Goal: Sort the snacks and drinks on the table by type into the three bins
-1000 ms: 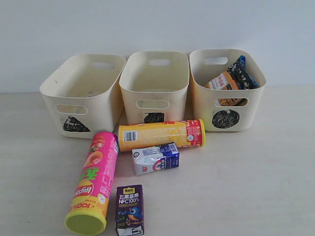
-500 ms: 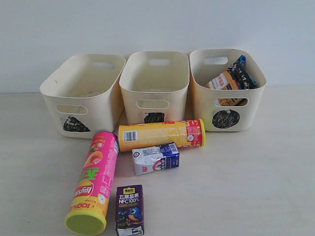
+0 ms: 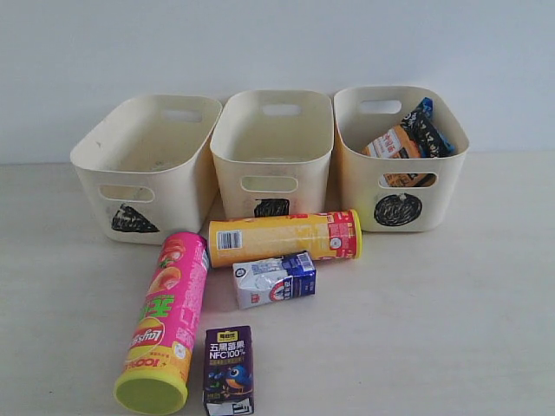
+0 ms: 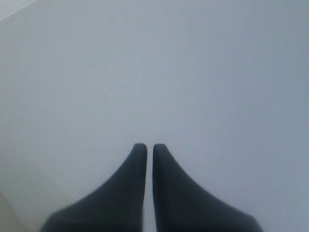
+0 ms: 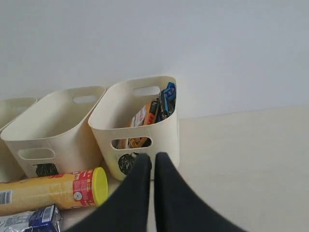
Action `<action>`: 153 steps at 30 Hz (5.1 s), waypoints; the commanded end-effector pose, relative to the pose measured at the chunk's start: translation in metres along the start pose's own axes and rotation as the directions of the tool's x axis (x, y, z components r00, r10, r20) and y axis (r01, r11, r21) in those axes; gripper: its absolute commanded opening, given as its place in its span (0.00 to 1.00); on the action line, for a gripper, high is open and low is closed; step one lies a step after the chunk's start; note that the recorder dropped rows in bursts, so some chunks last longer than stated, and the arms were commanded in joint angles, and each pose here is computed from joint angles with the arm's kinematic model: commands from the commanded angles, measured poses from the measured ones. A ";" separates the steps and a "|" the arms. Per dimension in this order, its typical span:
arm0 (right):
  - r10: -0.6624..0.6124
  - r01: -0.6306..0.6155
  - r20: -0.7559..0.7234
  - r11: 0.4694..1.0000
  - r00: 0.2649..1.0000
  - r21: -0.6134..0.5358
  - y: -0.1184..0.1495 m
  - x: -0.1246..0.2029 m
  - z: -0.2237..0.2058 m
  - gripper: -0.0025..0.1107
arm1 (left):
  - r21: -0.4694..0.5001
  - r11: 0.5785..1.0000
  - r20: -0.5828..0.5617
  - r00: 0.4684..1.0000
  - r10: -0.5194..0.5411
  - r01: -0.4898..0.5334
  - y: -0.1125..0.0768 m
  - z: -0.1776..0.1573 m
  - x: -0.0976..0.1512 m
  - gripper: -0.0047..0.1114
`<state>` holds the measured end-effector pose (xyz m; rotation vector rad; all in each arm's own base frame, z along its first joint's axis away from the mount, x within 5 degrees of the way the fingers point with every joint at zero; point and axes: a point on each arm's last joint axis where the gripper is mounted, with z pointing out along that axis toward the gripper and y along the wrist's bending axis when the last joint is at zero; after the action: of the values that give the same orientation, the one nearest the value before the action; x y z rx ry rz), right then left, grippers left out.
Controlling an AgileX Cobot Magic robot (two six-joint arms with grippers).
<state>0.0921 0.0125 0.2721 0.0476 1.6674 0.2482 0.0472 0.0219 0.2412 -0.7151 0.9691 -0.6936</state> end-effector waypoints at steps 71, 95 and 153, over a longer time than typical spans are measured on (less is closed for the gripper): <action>-0.120 0.121 -0.013 0.991 0.993 0.061 -0.013 0.039 0.003 0.02 | 0.355 0.812 -0.926 -0.293 0.238 -0.463 -0.080 0.177 0.155 0.70; -0.120 0.118 0.034 0.991 0.992 0.056 -0.012 0.035 -0.003 0.02 | 0.211 0.812 -0.946 -0.322 0.030 -0.544 0.018 0.187 0.258 0.70; -0.352 0.350 -0.137 0.936 0.926 -0.043 -0.014 0.090 -0.031 0.02 | 0.279 0.693 -0.914 -0.405 -0.020 -0.665 0.045 0.166 0.288 0.08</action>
<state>0.0537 0.0096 0.1848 -0.2982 1.7754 -0.0267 0.3230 -0.1410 0.1234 0.1361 2.9818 -0.2059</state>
